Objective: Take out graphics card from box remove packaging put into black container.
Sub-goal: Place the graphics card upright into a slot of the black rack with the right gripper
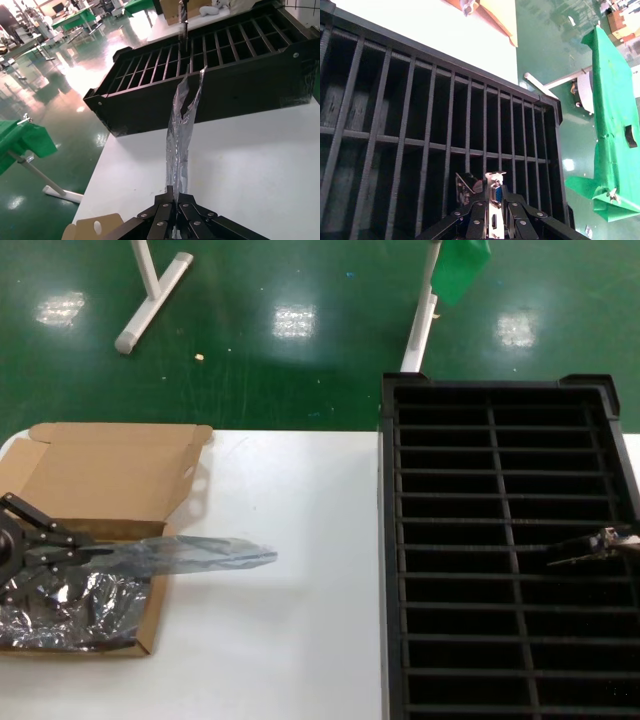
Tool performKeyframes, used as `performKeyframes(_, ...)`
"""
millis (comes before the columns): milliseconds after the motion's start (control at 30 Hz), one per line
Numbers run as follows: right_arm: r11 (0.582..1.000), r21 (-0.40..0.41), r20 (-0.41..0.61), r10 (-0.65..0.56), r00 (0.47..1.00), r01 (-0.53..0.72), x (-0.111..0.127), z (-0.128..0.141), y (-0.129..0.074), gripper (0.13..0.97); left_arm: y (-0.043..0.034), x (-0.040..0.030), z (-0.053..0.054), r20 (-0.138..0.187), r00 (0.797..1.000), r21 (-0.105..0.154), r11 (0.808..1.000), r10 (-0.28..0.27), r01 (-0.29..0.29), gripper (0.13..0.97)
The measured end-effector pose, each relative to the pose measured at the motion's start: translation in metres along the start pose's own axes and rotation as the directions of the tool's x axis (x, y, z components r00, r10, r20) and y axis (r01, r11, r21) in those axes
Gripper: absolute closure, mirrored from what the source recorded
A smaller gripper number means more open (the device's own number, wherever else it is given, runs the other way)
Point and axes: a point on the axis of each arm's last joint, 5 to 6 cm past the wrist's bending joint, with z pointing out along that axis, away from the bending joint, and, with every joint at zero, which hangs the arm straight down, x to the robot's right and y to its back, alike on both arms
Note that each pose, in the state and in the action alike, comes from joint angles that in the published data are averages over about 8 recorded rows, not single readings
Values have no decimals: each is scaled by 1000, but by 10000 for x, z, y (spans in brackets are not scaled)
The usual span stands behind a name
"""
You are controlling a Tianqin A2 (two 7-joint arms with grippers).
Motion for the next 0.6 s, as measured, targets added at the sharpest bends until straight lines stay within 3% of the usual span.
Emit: performKeyframes(600, 1000, 15, 10, 25, 1000, -25, 0, -57, 25, 915, -20, -34, 78, -2, 1000, 9, 1000, 1, -1, 955)
